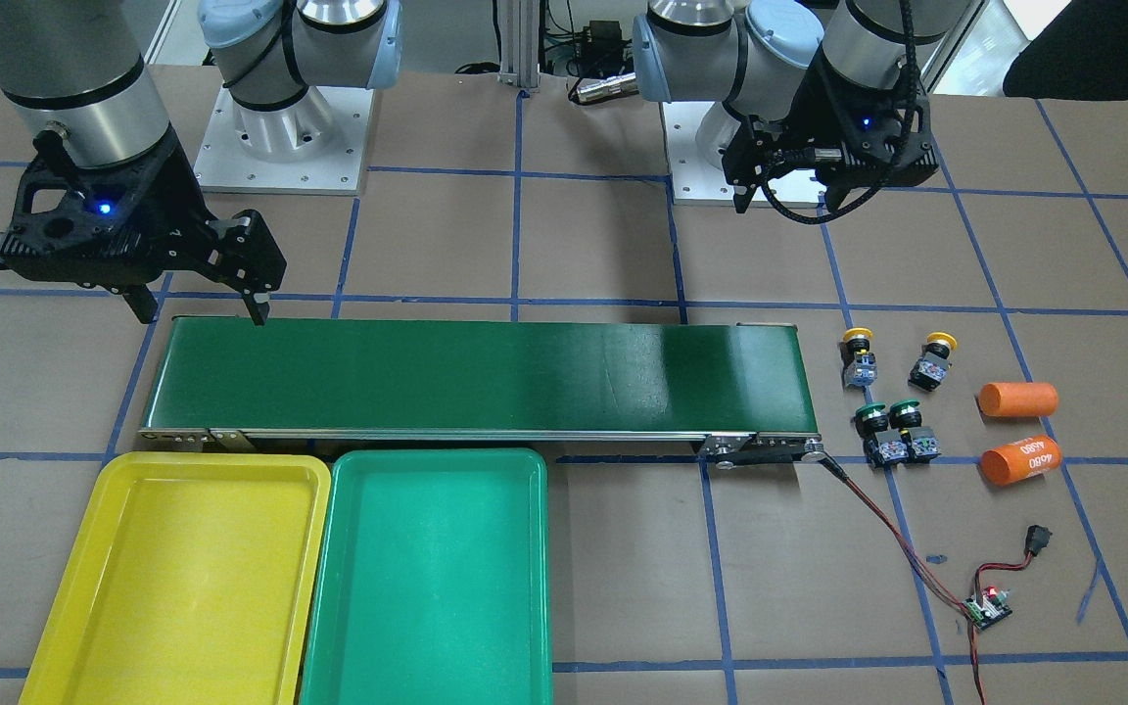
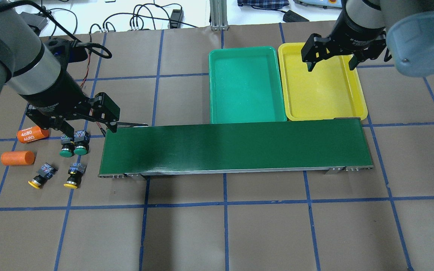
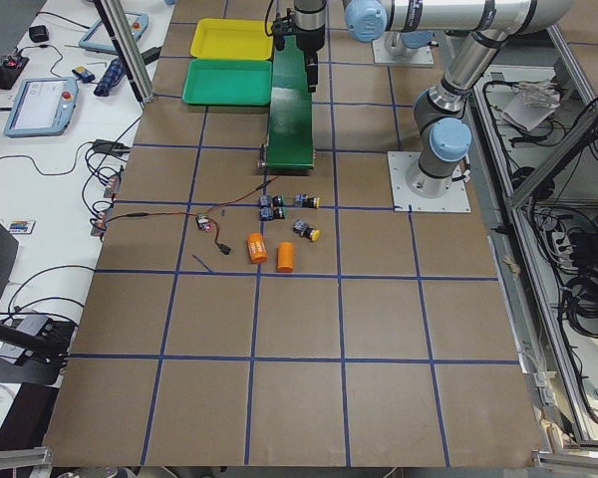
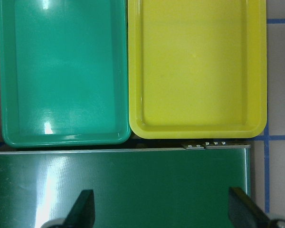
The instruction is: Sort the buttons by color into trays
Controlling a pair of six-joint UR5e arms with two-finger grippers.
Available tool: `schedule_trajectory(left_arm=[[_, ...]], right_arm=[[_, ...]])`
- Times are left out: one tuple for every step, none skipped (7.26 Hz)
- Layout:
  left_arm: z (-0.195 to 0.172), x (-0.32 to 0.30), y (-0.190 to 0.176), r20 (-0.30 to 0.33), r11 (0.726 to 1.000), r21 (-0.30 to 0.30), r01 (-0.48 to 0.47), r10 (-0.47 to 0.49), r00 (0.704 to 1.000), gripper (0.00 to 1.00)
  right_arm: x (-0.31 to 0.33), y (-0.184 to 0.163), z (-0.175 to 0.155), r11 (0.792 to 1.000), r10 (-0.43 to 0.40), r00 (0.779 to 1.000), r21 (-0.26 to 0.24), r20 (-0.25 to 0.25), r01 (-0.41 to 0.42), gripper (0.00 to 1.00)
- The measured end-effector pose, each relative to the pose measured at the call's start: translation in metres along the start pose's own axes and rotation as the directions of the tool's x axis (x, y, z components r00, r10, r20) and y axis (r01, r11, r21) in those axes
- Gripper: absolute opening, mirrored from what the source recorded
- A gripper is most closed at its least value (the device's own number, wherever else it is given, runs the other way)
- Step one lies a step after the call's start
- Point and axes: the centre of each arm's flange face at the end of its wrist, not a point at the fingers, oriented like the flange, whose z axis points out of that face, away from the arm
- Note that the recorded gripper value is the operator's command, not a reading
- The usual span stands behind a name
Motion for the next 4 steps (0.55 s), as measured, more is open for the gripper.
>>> schedule_trajectory(left_arm=[[0.0002, 0.0, 0.0, 0.0, 1.0, 0.0, 0.0, 0.0, 1.0, 1.0], [0.0005, 0.0, -0.0001, -0.001, 1.0, -0.001, 0.0, 0.0, 1.0, 1.0], [0.0006, -0.0001, 0.0003, 0.001, 1.0, -0.003, 0.0, 0.0, 1.0, 1.0], [0.0003, -0.0013, 0.0019, 0.005, 1.0, -0.007, 0.002, -0.002, 1.0, 1.0]], right_arm=[[-0.0001, -0.0007, 0.0012, 1.0, 0.001, 1.0, 0.0, 0.001, -0.001, 1.0], [-0.0001, -0.001, 0.0026, 1.0, 0.001, 1.0, -0.002, 0.001, -0.001, 1.0], [0.0, -0.001, 0.0029, 1.0, 0.003, 1.0, -0.003, 0.001, -0.003, 1.0], [0.0, -0.0006, 0.0023, 1.0, 0.006, 1.0, -0.002, 0.001, -0.006, 1.0]])
